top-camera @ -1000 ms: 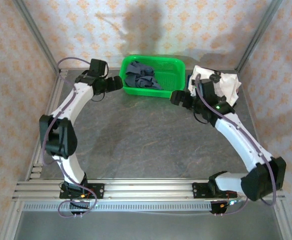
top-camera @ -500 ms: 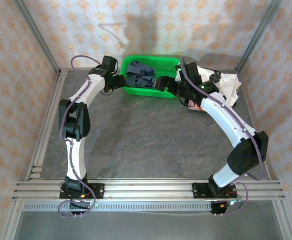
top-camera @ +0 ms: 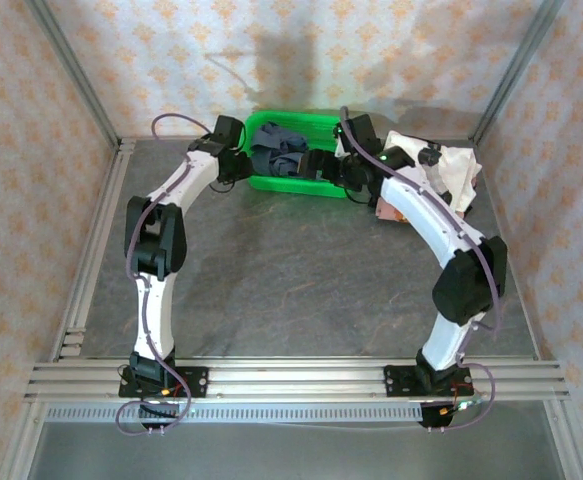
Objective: Fold and stack the t-shirts
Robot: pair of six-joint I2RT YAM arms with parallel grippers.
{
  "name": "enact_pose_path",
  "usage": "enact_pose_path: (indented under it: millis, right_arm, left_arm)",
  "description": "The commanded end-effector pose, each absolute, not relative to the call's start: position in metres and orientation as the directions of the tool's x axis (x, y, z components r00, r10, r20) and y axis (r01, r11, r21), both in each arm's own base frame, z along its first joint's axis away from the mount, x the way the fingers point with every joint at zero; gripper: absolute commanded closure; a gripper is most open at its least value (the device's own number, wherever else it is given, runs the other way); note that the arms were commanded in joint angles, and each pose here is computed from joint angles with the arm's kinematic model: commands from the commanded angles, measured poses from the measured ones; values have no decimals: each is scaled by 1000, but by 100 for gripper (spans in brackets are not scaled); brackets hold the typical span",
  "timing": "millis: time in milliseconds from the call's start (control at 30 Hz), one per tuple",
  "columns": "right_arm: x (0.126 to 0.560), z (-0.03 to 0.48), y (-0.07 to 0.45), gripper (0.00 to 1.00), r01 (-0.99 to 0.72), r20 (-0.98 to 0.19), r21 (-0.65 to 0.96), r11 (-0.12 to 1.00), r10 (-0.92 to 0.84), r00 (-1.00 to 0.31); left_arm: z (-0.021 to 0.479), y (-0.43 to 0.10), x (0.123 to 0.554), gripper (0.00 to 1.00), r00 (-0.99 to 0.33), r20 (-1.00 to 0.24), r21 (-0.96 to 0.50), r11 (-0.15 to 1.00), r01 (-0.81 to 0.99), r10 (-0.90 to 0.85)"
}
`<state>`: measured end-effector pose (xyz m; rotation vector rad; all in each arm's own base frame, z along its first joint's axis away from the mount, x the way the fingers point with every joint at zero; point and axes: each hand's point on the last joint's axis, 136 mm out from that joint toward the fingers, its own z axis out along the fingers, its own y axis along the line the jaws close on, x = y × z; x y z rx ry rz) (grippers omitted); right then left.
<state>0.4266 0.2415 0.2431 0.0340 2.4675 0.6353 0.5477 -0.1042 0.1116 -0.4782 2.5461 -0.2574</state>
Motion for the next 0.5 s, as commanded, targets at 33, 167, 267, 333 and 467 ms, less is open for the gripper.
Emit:
enact_pose_path:
  millis: [33, 167, 267, 333, 467]
  right_arm:
    - [431, 229, 238, 6, -113, -518, 374, 920, 107, -849]
    - [442, 211, 240, 7, -105, -496, 332, 937, 78, -865]
    - [451, 197, 246, 9, -108, -475, 320, 941, 61, -878]
    - [452, 185, 255, 10, -123, -455, 318, 940, 38, -890]
    - [442, 168, 292, 13, -204, -421, 366, 908, -34, -907]
  left_arm:
    - [97, -87, 509, 79, -836, -414, -187, 932, -309, -360]
    - [97, -80, 479, 80, -835, -406, -181, 929, -323, -370]
    - [98, -81, 459, 81, -847, -380, -185, 928, -324, -371]
    - [106, -82, 446, 81, -835, -385, -212, 918, -335, -394]
    - [111, -81, 425, 82, -819, -369, -247, 896, -369, -439]
